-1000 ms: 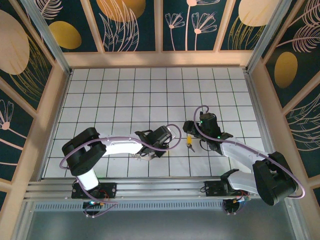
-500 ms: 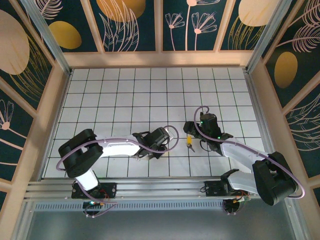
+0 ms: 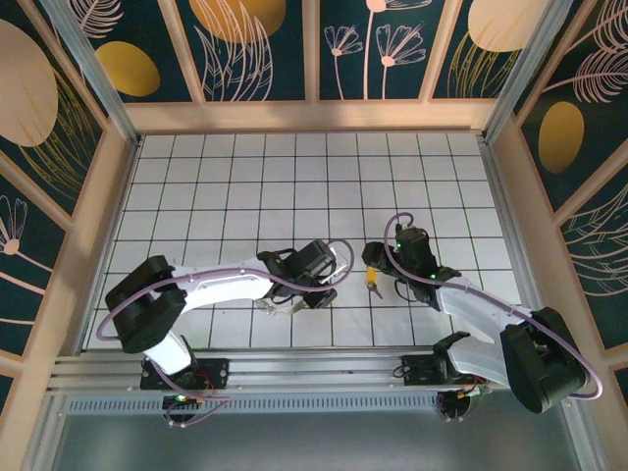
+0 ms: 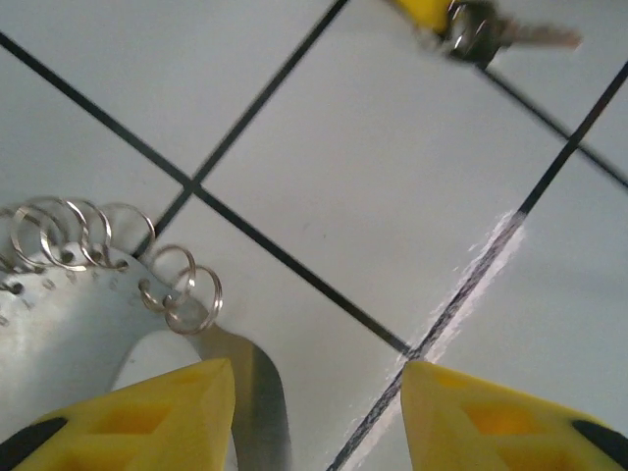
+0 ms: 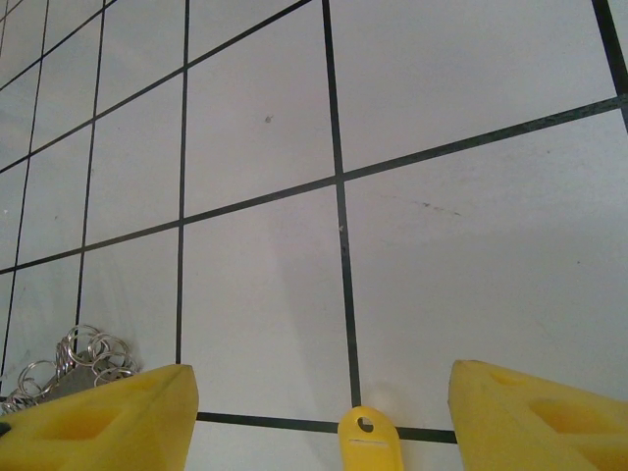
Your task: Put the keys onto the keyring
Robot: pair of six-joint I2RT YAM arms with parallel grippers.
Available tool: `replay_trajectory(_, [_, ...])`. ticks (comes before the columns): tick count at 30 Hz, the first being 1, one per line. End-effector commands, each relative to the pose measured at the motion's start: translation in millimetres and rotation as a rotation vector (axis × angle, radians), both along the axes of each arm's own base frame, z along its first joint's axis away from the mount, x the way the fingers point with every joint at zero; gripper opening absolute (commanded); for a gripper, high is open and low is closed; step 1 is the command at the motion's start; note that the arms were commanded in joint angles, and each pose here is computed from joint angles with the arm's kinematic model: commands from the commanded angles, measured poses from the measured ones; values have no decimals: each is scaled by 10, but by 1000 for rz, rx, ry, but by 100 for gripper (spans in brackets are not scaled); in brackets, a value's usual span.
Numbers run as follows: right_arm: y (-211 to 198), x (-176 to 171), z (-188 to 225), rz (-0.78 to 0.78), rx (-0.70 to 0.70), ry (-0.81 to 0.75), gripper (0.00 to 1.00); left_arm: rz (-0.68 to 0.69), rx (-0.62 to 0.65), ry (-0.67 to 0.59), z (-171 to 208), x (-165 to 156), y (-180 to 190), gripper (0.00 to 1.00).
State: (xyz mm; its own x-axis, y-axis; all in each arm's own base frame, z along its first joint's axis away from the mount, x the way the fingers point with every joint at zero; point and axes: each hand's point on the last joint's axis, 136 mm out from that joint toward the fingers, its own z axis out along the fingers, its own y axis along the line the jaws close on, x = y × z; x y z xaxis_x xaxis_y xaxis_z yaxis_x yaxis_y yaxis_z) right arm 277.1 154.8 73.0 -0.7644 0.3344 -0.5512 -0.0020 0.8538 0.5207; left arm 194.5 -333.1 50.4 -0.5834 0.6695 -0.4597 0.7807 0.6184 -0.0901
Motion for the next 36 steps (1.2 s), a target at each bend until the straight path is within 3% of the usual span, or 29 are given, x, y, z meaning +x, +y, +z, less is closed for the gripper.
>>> replay_trajectory(1, [19,7,57,1,31,-13,69,-2,81,24,-84,-5,48,47])
replay_trajectory(12, [32,29,84,4,31,-20,69,23,167,-53,-221,185,95,40])
replay_trajectory(22, [23,26,68,2,27,-17,69,59,144,-136,-71,302,130,43])
replay_trajectory(36, [25,25,60,3,24,-14,69,51,181,-145,-274,330,169,43])
